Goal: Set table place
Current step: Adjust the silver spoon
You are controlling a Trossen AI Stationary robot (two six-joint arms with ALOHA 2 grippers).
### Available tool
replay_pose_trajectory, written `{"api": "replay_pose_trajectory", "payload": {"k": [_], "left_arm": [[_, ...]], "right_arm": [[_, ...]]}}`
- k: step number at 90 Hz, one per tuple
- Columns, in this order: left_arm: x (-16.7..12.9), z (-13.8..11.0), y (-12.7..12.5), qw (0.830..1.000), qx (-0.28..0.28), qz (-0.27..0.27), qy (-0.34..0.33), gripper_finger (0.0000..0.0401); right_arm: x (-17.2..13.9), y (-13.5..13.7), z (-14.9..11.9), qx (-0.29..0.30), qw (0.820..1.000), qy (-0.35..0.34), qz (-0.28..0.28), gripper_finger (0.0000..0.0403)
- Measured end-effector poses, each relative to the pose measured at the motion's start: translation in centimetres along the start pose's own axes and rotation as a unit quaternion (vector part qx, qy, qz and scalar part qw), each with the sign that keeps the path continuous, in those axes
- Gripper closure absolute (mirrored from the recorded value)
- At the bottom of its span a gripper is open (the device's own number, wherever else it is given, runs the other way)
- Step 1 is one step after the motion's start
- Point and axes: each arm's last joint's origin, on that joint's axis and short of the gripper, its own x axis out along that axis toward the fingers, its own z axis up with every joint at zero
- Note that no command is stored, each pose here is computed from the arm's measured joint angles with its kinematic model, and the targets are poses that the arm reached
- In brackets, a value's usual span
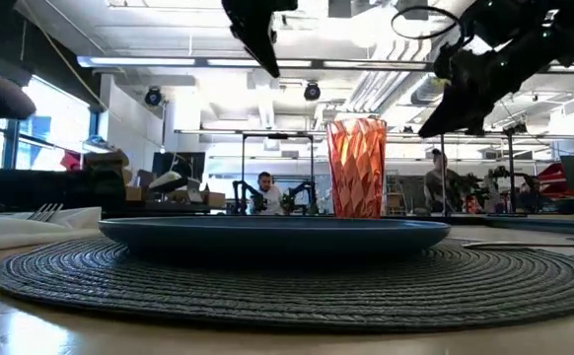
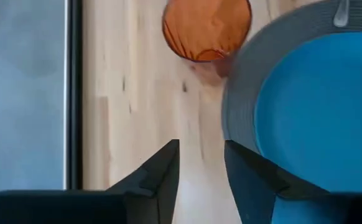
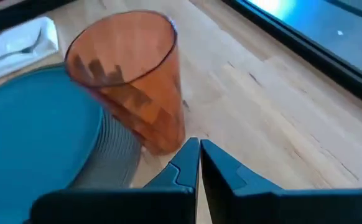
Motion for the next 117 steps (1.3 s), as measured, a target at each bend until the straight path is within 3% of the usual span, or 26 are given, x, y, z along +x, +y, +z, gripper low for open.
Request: {"api": "replay_pose_trajectory", "payload": {"k": [42, 58, 72, 83, 96, 107, 117], "left_arm": [[-0.5, -8.0, -5.0, 0.991, -0.037, 0.025, -0.126, 0.0323], [0.4, -10.8, -6.7, 0.987, -0.038, 0.023, -0.154, 0.0323], [2.4, -12.9, -7.8, 0.987, -0.072, 0.006, -0.146, 0.0323], [4.4, -14.1, -8.4, 0.984, -0.113, -0.018, -0.136, 0.0323], [6.3, -14.7, -9.4, 0.98, -0.126, -0.063, -0.142, 0.0323], [6.9, -14.6, -10.5, 0.981, -0.114, -0.076, -0.14, 0.0323], [7.0, -14.4, -11.4, 0.982, -0.106, -0.078, -0.138, 0.0323]], "right_arm": [[-1.9, 1.4, -0.3, 0.004, 0.999, -0.018, 0.044, 0.0403], [-3.1, 2.5, 0.6, -0.002, 0.998, 0.008, 0.07, 0.0403], [-5.3, 4.0, 2.0, -0.003, 0.994, 0.038, 0.101, 0.0403], [-6.1, 5.3, 2.2, 0.016, 0.986, 0.076, 0.147, 0.0403], [-4.8, 7.6, 0.9, 0.053, 0.966, 0.16, 0.196, 0.0403], [-3.1, 10.9, -1.0, 0.043, 0.947, 0.241, 0.209, 0.0403], [-1.9, 14.0, -3.2, 0.008, 0.937, 0.299, 0.183, 0.0403]]}}
